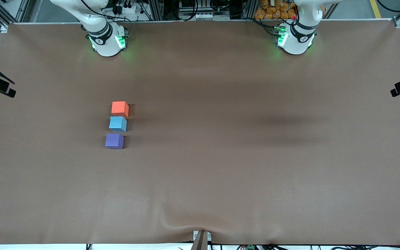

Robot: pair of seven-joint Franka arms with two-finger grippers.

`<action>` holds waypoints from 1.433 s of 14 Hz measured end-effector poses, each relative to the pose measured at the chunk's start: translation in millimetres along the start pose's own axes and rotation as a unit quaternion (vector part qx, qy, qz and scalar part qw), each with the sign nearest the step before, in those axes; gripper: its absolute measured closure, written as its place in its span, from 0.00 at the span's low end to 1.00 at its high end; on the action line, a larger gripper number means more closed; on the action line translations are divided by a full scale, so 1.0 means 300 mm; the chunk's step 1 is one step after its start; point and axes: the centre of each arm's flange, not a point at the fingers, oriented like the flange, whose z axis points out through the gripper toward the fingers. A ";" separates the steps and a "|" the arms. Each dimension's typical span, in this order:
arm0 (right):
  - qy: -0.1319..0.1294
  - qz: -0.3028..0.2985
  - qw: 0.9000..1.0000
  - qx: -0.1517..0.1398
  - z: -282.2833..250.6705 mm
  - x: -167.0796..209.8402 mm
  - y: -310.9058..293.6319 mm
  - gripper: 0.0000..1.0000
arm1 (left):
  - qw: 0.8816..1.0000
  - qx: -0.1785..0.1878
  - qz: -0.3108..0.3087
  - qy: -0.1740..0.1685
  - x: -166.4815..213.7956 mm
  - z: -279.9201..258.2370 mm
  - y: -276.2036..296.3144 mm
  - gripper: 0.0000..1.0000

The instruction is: Place blue block between orange and purple blocks

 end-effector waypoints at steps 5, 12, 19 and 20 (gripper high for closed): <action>-0.002 -0.010 1.000 -0.013 0.029 -0.062 -0.032 0.00 | 1.000 -0.007 0.017 -0.005 0.008 0.018 0.070 0.00; -0.003 -0.050 0.999 -0.015 0.044 -0.058 -0.048 0.00 | 0.997 -0.012 0.072 -0.003 -0.012 0.011 0.284 0.00; 0.000 -0.078 0.997 -0.014 0.040 -0.051 0.007 0.00 | 0.994 0.000 0.112 0.002 -0.050 -0.002 0.443 0.00; 0.001 -0.079 0.997 -0.014 0.040 -0.050 0.007 0.00 | 0.994 0.003 0.112 0.003 -0.050 -0.003 0.442 0.00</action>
